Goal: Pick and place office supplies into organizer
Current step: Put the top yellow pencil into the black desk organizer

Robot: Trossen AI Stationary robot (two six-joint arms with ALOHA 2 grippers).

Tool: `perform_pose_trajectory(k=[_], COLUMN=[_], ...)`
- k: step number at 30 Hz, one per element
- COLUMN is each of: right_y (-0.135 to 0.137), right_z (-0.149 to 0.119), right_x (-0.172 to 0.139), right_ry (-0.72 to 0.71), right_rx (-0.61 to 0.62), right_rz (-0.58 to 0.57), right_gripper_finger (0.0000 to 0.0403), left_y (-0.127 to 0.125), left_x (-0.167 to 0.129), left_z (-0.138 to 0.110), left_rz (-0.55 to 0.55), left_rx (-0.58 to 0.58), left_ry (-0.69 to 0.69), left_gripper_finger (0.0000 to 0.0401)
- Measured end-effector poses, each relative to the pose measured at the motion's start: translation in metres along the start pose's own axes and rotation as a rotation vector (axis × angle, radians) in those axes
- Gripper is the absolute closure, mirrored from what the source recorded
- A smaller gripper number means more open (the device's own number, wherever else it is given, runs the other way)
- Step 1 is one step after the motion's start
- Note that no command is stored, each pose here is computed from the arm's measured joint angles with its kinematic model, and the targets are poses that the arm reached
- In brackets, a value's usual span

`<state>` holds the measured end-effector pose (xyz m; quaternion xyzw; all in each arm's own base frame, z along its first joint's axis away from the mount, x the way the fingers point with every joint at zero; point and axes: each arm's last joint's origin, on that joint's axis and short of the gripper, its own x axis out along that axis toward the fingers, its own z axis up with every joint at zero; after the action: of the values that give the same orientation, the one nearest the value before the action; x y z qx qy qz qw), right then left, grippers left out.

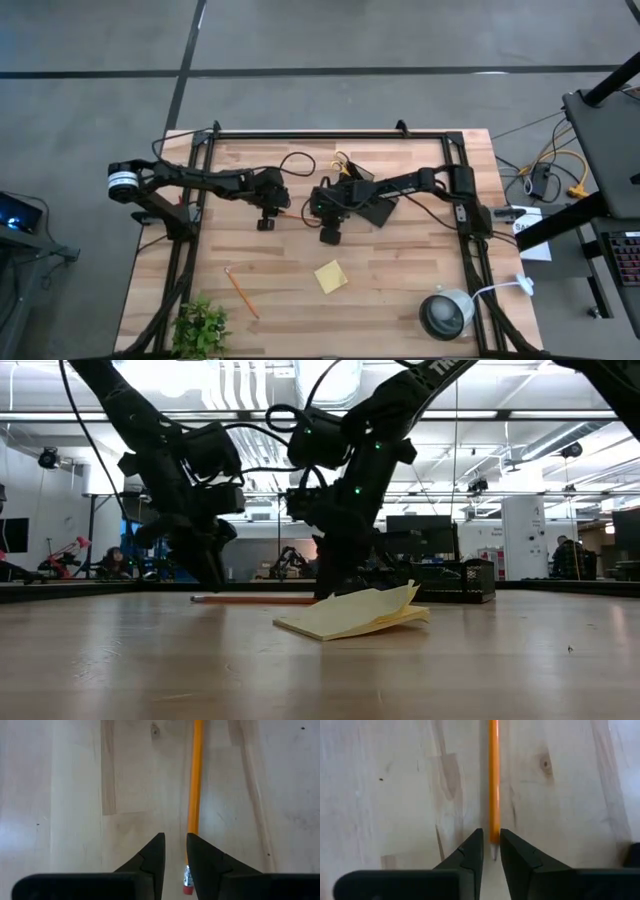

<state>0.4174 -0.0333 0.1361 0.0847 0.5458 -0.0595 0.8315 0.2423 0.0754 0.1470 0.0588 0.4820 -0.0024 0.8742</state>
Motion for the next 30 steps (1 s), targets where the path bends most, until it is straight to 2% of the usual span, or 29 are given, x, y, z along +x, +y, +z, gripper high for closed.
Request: perform_pose_trajectory(k=[5,13,21,30], right_y=[-0.001,0.000,-0.001,-0.001], right_z=[-0.006,-0.004,-0.005,-0.006], right_x=[-0.003,-0.003,0.000,0.011], right_ry=[0.055,0.037,0.015,0.024], right_rx=[-0.008,0.004,0.018,0.025], right_rz=[-0.009,-0.006,-0.004,-0.004], right_gripper_finger=[0.0366,0.0368,0.0392,0.0394], left_y=[0.000,0.001,0.002,0.001], left_x=[0.000,0.000,0.000,0.001], left_z=[0.000,0.001,0.000,-0.004], left_rz=[0.001,0.006,0.008,0.024], left_rx=[-0.001,-0.001,-0.005,-0.008], left_ry=[-0.001,-0.011,-0.010,0.013], left_gripper_finger=[0.0337,0.0337,0.0337,0.0337])
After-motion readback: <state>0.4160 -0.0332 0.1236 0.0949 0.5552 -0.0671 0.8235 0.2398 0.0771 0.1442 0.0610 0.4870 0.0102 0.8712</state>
